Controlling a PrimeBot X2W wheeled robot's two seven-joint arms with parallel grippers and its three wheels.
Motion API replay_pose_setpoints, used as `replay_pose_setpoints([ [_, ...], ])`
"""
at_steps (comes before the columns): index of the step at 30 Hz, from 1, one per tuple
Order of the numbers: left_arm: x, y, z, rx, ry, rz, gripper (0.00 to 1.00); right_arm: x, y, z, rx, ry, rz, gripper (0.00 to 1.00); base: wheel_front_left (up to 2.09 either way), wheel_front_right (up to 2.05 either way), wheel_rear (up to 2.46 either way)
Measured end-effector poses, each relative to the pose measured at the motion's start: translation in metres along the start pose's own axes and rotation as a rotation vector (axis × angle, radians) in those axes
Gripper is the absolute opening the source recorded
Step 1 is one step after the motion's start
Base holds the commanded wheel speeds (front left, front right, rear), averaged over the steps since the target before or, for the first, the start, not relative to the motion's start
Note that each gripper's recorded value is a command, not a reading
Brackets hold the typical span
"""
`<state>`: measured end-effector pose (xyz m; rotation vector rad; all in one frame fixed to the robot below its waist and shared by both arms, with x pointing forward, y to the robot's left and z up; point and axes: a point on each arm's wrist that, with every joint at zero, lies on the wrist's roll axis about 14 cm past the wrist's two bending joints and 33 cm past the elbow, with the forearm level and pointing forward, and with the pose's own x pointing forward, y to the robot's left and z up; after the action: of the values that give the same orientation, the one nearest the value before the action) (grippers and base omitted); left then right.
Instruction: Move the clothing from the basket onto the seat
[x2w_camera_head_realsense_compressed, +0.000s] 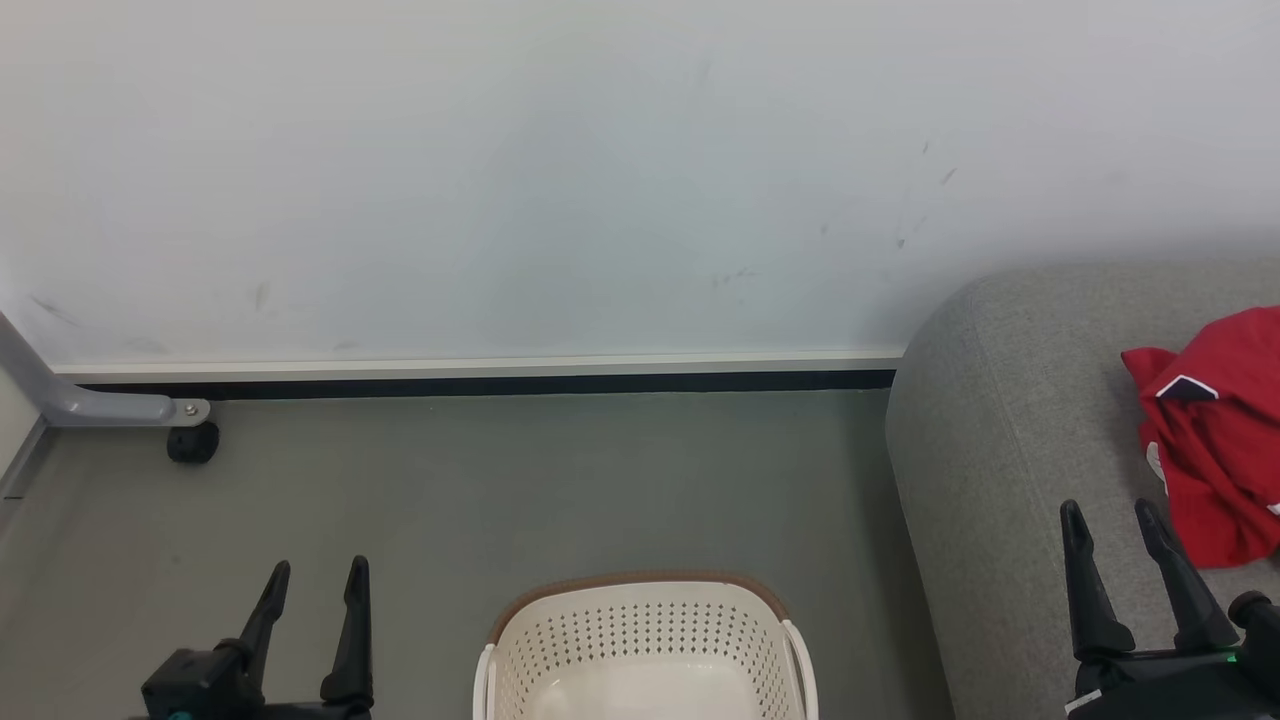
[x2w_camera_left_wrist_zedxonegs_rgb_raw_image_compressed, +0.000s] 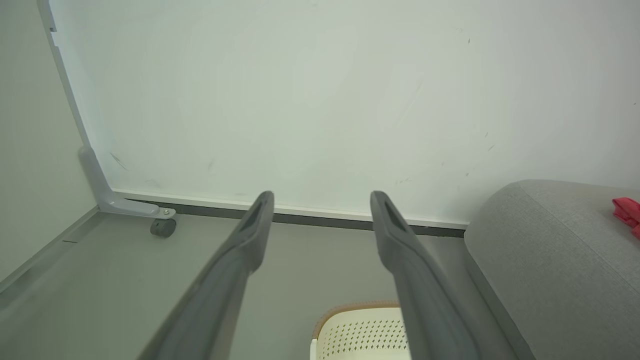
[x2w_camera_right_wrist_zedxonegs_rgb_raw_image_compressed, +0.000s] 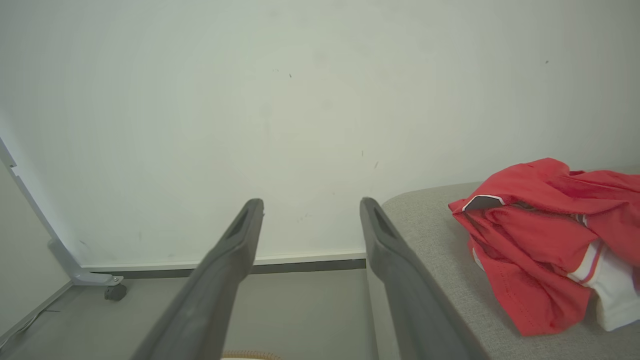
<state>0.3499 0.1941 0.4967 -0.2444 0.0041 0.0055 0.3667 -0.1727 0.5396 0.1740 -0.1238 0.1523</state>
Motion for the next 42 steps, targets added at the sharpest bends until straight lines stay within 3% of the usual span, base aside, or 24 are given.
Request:
replay_pose_setpoints([
  [15,0.002,-0.002,0.005,0.011,-0.026,0.003,1.00,-0.002,-0.002,-0.001,-0.003,-0.001,-0.001,1.00,0.00,0.00,0.00],
  [16,0.002,-0.002,0.004,0.009,-0.022,0.004,0.00,-0.002,-0.002,-0.002,-0.001,0.003,-0.004,0.00,0.00,0.00,0.00],
  [21,-0.007,-0.002,-0.018,-0.015,0.043,0.022,0.00,-0.012,0.001,-0.026,0.034,0.071,-0.023,0.00,0.00,0.00,0.00],
  [42,-0.002,0.007,-0.026,-0.260,0.109,0.081,0.00,-0.010,-0.019,-0.035,0.284,0.120,-0.134,0.00,0.00,0.00,0.00],
])
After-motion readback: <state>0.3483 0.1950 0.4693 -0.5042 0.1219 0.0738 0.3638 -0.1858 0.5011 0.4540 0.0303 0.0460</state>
